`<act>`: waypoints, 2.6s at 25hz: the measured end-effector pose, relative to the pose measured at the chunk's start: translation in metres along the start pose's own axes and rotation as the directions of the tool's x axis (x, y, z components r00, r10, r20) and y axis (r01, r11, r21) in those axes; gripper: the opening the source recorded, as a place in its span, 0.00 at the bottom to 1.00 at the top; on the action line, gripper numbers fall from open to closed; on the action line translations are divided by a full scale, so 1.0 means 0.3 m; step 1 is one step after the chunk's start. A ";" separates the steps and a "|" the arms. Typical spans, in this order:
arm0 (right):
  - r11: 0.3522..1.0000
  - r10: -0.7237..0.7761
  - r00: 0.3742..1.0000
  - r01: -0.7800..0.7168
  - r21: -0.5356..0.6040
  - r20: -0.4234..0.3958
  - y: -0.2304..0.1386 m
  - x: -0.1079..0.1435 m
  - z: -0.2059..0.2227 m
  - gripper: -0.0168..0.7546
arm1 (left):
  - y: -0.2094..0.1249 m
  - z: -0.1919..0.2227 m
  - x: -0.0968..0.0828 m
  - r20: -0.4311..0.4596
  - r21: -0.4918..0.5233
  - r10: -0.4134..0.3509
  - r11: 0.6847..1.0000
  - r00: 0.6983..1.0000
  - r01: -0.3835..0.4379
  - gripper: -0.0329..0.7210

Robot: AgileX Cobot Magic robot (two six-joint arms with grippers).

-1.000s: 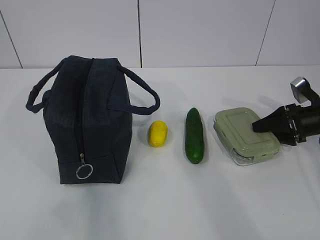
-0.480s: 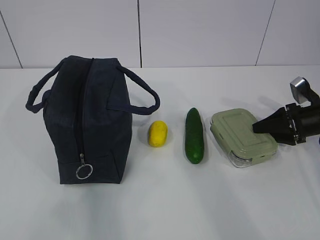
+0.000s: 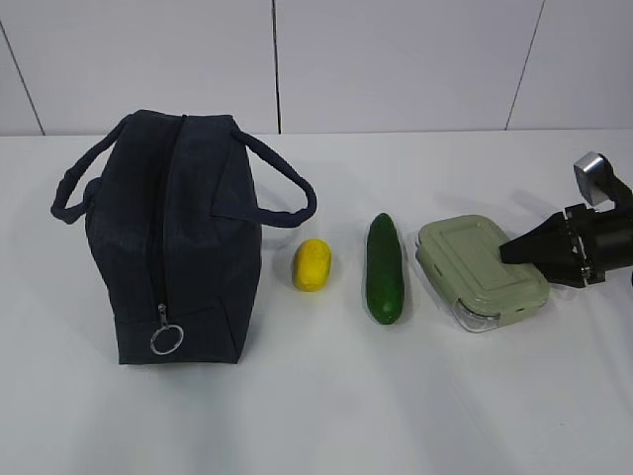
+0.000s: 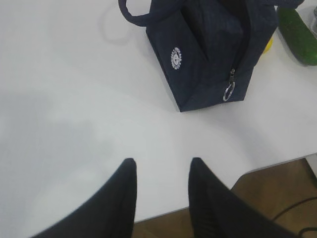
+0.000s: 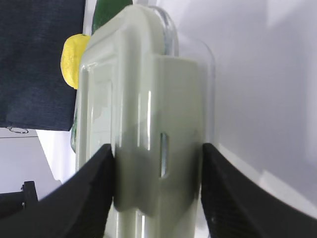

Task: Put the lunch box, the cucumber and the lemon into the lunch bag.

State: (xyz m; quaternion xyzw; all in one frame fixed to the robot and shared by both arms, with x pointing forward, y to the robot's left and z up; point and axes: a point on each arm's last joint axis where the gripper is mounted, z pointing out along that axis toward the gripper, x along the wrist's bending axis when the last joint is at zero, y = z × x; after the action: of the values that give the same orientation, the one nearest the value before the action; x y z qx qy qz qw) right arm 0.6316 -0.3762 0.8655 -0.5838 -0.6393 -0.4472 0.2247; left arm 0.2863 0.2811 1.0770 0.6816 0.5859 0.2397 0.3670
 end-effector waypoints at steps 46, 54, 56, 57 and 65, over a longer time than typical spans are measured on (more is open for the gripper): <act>1.000 0.020 1.000 -0.020 0.009 0.000 -0.002 0.000 -0.001 0.54 | 0.429 0.916 0.076 0.299 0.464 -0.289 0.877 0.909 0.126 0.10; 1.000 0.024 1.000 -0.024 0.009 0.001 -0.002 0.000 -0.001 0.54 | 0.535 0.891 0.101 0.252 0.428 -0.170 0.903 0.953 0.048 0.07; 1.000 0.025 1.000 -0.025 0.009 0.001 -0.002 0.000 -0.001 0.54 | 0.562 0.877 0.107 0.221 0.435 -0.123 0.900 0.968 0.015 0.07; 1.000 0.025 1.000 -0.025 0.009 0.001 -0.002 0.000 -0.001 0.54 | 0.575 0.871 0.105 0.210 0.437 -0.097 0.899 0.973 -0.005 0.07; 1.000 0.025 1.000 -0.025 0.010 -0.001 -0.002 0.001 -0.001 0.54 | 0.580 0.875 -0.017 0.135 0.516 0.127 0.838 0.983 -0.179 0.07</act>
State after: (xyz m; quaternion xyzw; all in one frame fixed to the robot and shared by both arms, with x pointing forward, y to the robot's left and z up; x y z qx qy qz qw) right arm 0.6310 -0.3761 0.8657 -0.5903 -0.6340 -0.4417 0.2335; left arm 0.5923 0.2109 1.0516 0.8111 0.5546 0.0663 0.1738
